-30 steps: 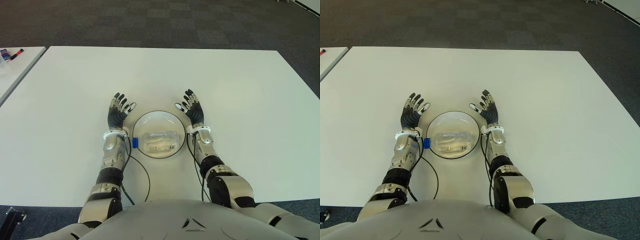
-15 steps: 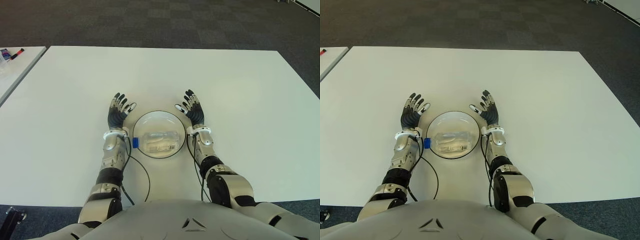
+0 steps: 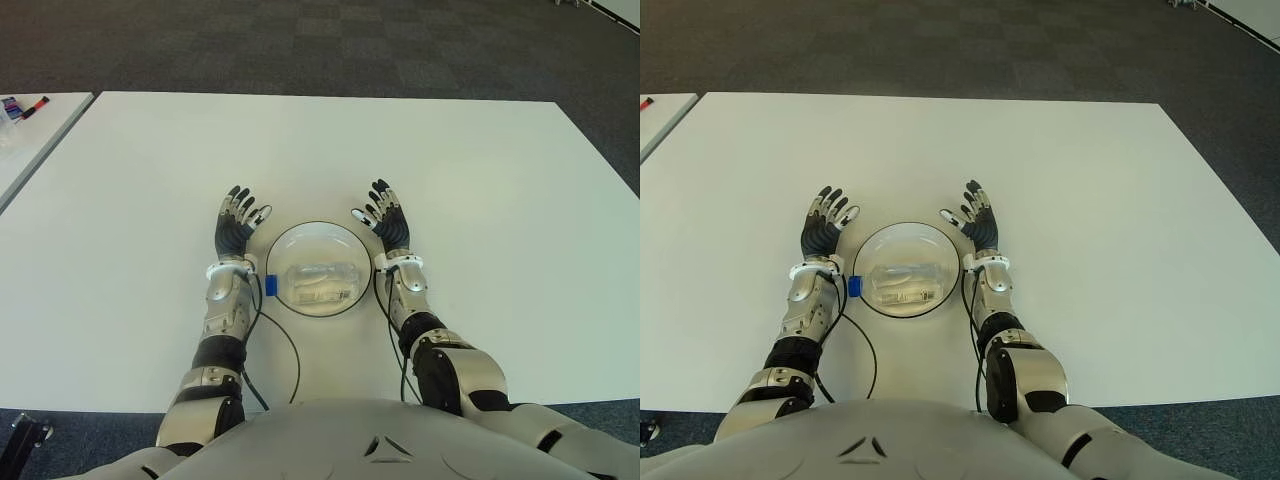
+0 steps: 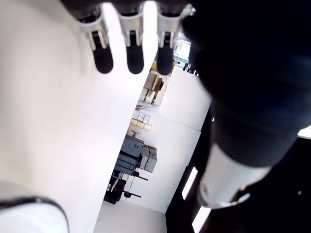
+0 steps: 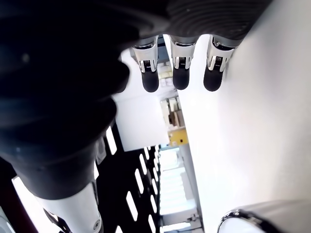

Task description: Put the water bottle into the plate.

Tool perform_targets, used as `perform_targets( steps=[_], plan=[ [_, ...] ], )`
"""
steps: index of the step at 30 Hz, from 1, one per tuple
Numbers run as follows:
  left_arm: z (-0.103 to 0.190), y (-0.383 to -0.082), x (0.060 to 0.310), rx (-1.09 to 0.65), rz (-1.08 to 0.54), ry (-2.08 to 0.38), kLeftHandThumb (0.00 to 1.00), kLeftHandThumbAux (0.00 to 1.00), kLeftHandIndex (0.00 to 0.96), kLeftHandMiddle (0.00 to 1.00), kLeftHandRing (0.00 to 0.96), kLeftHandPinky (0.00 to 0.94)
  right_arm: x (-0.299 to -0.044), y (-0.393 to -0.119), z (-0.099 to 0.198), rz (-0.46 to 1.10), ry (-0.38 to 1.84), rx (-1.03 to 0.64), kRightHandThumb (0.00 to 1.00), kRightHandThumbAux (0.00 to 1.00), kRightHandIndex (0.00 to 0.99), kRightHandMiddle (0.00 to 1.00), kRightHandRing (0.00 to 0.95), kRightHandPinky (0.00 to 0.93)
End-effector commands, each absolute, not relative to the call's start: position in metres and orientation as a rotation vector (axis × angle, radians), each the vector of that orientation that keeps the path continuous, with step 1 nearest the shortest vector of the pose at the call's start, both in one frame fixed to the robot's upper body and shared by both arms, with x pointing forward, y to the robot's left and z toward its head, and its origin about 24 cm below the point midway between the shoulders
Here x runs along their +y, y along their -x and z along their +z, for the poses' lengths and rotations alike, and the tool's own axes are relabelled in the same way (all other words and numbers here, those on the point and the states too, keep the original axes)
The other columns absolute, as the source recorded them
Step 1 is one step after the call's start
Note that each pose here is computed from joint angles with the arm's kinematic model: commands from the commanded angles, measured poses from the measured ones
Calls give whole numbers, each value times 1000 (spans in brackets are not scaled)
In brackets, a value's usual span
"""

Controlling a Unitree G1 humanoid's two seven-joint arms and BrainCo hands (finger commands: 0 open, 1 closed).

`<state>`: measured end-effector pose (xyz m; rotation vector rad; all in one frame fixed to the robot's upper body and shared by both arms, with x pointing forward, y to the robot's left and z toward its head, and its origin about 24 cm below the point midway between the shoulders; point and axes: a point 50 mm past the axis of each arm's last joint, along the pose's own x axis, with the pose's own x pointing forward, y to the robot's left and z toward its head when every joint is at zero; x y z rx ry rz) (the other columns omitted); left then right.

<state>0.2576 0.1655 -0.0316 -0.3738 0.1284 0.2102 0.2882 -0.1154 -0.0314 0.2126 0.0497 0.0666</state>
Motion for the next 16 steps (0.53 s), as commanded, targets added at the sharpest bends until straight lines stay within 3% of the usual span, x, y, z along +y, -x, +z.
perform_targets(
  steps=[1,16],
  plan=[
    [-43,-249,154,186,211,423,0,908,137,147,139,167,-117,-267,-58,38,-241,180,66,854,39,39,36,85],
    [-42,-249,154,180,212,433,0,909,134,147,140,168,-117,-266,-58,32,-254,172,69,854,49,42,38,85]
  ],
)
